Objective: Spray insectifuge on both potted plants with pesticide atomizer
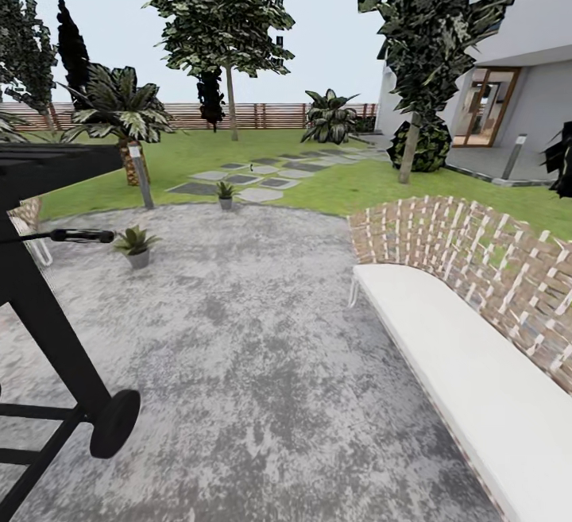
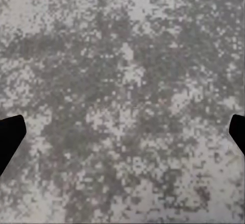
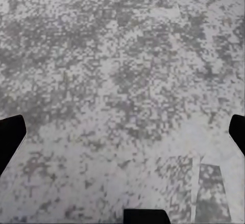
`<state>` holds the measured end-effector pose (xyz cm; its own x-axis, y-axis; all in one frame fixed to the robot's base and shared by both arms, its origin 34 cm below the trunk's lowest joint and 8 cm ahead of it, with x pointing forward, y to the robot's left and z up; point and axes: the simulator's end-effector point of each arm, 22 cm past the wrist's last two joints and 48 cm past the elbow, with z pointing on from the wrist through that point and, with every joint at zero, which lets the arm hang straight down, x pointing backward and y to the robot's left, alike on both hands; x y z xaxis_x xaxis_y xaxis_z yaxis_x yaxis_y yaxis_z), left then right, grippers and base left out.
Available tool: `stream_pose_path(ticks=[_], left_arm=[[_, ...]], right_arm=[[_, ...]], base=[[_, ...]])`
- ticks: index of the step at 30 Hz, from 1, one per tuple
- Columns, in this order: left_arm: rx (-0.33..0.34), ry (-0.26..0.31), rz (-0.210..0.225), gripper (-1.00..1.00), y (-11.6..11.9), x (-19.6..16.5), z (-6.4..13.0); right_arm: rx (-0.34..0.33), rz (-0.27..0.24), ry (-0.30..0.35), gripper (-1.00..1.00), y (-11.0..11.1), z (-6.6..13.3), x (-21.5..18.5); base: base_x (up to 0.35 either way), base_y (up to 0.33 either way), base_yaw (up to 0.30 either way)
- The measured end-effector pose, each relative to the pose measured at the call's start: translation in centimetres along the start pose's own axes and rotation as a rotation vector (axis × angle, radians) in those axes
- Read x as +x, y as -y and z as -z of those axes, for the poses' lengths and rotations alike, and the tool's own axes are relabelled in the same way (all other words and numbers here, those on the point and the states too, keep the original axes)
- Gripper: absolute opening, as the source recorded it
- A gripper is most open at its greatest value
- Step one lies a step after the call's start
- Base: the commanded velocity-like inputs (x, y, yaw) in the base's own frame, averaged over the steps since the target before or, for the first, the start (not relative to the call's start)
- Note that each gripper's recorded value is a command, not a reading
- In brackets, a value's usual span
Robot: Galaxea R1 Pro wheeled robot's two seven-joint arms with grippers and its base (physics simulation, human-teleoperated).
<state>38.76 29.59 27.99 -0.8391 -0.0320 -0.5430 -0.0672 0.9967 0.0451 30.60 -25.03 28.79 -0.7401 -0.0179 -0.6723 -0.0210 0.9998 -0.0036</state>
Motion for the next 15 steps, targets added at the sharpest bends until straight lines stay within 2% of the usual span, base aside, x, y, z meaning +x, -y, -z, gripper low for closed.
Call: stream_pose_path(ticks=[15], left_arm=[[0.000,0.000,0.000,1.00,0.00,0.01,0.00]], right_arm=[[0.000,0.000,0.000,1.00,0.00,0.00,0.00]], base=[[0.339,0.000,0.000]])
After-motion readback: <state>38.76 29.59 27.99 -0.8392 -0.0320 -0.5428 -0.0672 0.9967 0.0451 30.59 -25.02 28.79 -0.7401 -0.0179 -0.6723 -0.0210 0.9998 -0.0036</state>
